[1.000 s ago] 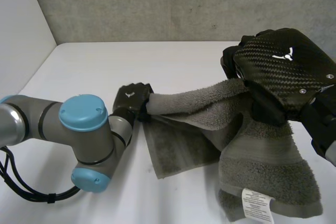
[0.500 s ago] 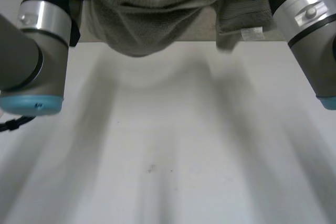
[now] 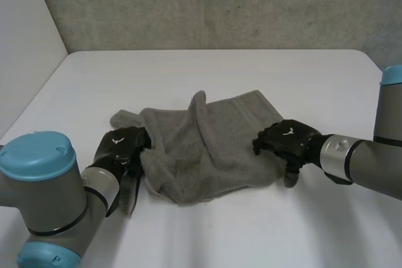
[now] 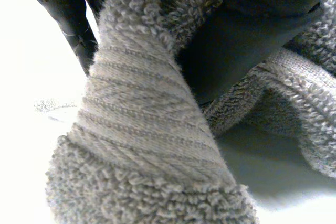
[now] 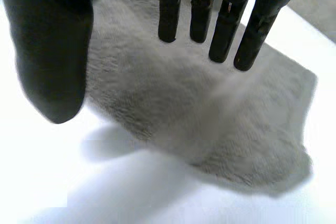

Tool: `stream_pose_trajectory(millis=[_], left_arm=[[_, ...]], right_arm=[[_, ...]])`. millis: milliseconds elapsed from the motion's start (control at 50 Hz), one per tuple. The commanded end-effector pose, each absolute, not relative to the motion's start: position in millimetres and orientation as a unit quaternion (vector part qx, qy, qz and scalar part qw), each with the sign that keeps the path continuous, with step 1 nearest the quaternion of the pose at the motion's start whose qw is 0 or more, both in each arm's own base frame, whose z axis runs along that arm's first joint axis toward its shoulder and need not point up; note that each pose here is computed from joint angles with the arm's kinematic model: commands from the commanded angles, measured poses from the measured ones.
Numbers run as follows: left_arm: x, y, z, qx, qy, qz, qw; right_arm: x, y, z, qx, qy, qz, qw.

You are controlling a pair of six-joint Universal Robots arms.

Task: Fold the towel.

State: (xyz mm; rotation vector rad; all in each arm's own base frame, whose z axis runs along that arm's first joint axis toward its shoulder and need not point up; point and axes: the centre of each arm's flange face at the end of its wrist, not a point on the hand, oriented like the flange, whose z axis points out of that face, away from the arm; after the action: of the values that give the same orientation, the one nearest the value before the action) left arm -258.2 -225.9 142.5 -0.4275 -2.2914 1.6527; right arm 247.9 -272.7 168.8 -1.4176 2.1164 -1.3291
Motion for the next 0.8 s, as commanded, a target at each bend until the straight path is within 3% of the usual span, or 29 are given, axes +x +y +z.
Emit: stream_pose_trajectory(millis=[20, 280, 440, 620, 800], left_arm=[[-258.3, -234.5, 174.2, -0.139, -0.765, 0.612, 0.147], [-268.4, -232.6, 270.5, -0.138, -0.729, 0.649, 0.170], [-273.2, -230.3, 306.0, -0.130, -0.732, 0.643, 0.186], [-271.9, -235.5, 319.9, -0.098, -0.723, 0.650, 0.212], [-271.1, -236.5, 320.4, -0.096, -0.723, 0.651, 0.211]], right_arm=[[238.4, -273.5, 198.6, -0.406, 0.732, -0.530, 0.138], [221.9, -255.3, 222.0, -0.313, 0.731, -0.587, 0.151], [218.4, -235.6, 195.1, -0.297, 0.765, -0.553, 0.143], [229.2, -261.9, 145.8, -0.292, 0.800, -0.500, 0.157], [247.4, -280.1, 134.7, -0.291, 0.799, -0.507, 0.141]])
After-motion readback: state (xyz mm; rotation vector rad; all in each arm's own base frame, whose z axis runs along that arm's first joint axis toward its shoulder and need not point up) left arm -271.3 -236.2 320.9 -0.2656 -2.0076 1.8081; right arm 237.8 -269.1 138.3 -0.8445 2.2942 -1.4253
